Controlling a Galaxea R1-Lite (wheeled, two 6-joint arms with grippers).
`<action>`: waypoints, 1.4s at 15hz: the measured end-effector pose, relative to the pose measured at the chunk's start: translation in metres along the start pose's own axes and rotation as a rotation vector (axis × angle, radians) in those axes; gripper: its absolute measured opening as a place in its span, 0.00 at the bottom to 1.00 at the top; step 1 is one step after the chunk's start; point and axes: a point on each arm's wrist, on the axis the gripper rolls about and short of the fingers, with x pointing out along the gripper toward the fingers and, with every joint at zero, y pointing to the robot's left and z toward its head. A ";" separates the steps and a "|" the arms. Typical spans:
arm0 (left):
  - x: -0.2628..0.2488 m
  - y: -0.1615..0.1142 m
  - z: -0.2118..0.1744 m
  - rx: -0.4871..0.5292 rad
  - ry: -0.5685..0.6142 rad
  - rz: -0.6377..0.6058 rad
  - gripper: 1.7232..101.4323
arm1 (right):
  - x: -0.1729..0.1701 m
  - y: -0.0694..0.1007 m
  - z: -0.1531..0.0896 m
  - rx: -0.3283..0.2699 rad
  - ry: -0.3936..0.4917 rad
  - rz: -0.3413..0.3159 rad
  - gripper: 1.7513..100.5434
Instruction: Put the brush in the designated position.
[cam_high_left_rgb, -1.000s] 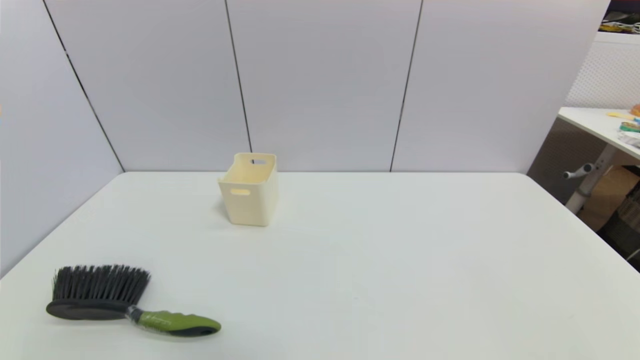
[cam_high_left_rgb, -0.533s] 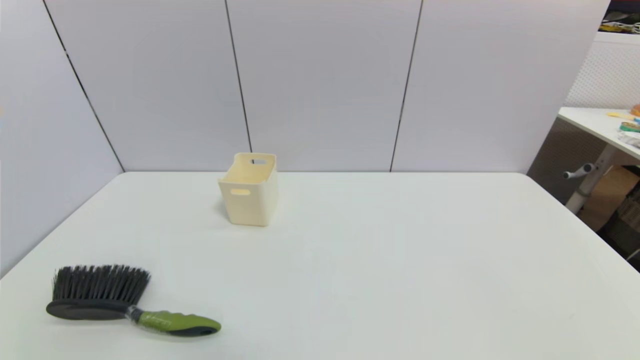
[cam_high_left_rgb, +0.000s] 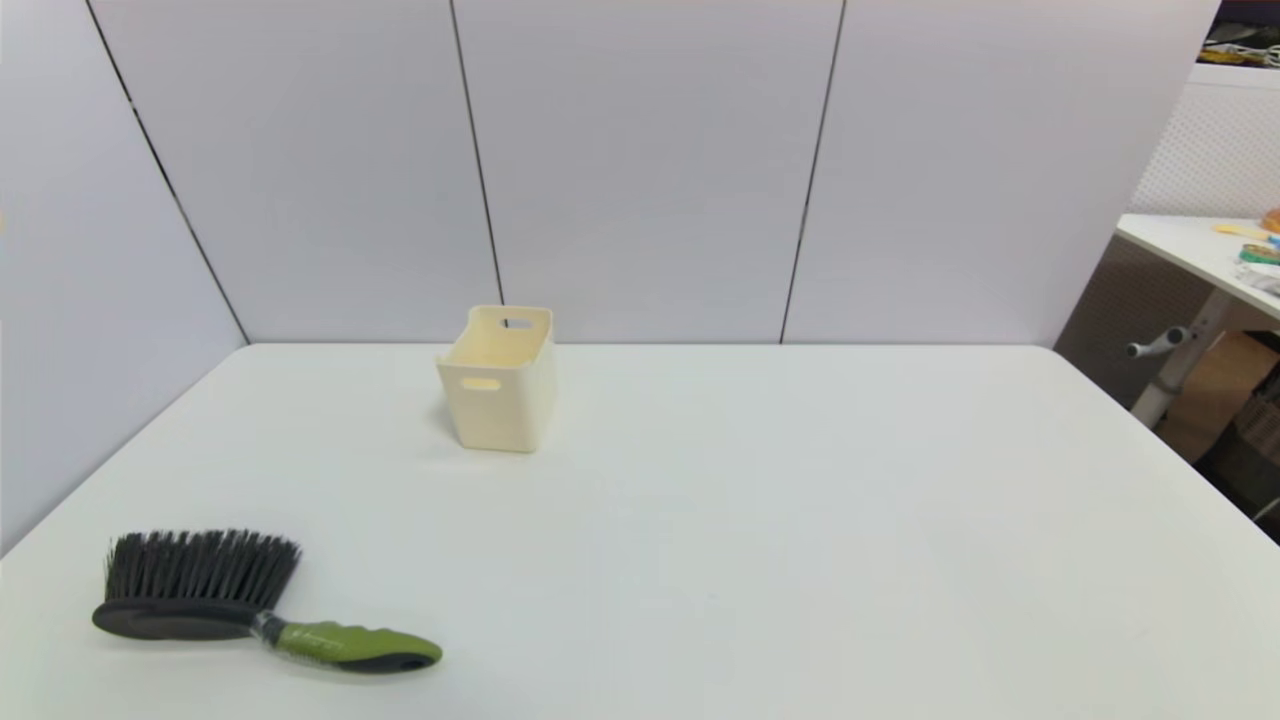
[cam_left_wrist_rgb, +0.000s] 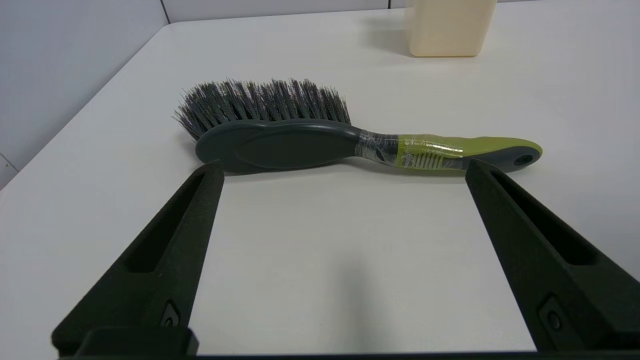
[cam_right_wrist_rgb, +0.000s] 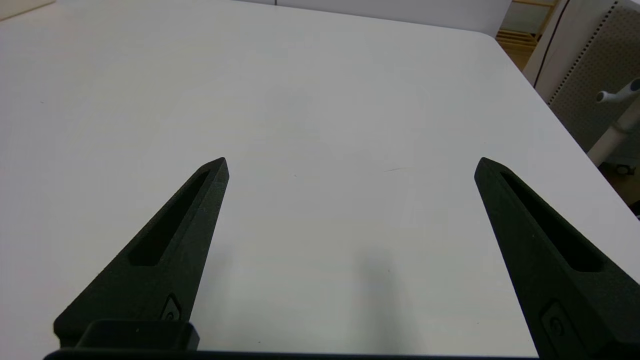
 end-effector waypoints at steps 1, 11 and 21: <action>0.000 0.000 0.000 -0.001 0.000 0.000 0.96 | 0.000 0.000 0.000 0.000 0.000 0.000 0.97; 0.000 0.001 0.000 -0.033 0.002 0.023 0.96 | 0.000 0.000 0.000 0.000 0.000 0.000 0.97; 0.000 0.006 0.076 0.133 0.135 -0.007 0.96 | 0.000 0.000 0.000 0.000 0.000 0.000 0.97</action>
